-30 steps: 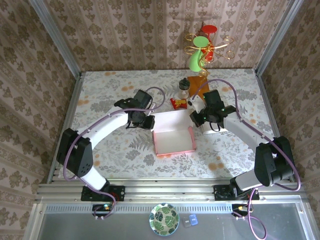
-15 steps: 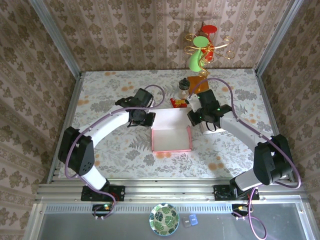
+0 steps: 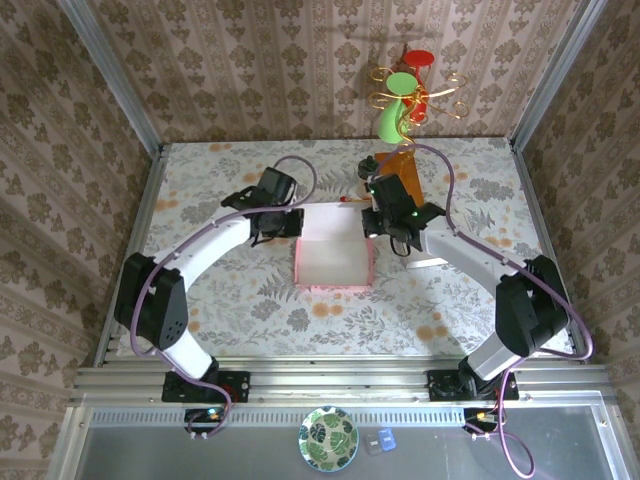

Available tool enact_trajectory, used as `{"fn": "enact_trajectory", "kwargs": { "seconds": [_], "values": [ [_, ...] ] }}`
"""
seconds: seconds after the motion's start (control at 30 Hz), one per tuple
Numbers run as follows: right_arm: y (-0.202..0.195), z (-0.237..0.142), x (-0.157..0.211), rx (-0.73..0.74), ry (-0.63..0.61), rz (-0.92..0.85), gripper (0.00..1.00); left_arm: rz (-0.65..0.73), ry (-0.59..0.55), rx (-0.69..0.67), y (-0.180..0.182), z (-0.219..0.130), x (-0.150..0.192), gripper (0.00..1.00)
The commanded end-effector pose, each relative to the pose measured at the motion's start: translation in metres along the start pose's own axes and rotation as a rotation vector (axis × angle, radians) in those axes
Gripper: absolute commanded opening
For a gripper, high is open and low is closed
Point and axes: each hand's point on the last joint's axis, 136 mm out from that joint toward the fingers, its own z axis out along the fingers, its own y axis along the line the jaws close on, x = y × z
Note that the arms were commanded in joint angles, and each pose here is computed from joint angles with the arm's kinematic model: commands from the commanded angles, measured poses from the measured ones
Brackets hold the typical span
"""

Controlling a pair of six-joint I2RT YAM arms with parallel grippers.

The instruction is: Fold the paper box

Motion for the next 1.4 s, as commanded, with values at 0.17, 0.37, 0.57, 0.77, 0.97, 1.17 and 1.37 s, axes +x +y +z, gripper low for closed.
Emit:
{"fn": "enact_trajectory", "kwargs": {
  "seconds": [0.17,0.37,0.57,0.77,0.97,1.17,1.37],
  "values": [
    [0.021,0.014,-0.042,-0.052,-0.195,0.213,0.0,-0.044,-0.148,0.119,0.006,0.0,-0.035,0.0],
    [0.029,0.018,-0.043,-0.115,-0.308,0.295,0.0,-0.056,-0.206,0.191,0.016,0.001,-0.028,0.0],
    [0.041,0.012,-0.03,-0.157,-0.415,0.251,0.0,-0.039,-0.284,0.263,0.014,0.0,-0.012,0.0],
    [0.047,0.001,-0.011,-0.155,-0.521,0.169,0.0,-0.03,-0.347,0.303,0.015,-0.005,0.005,0.0],
    [0.049,0.002,0.016,-0.115,-0.526,0.083,0.0,-0.049,-0.36,0.324,0.019,0.003,0.032,0.0],
    [0.05,-0.003,0.029,-0.092,-0.48,0.049,0.1,-0.11,-0.384,0.312,0.028,0.004,0.049,0.0],
    [0.054,-0.01,0.039,-0.098,-0.413,0.031,0.27,-0.114,-0.375,0.278,0.033,0.006,0.06,0.0]
  ]
}}
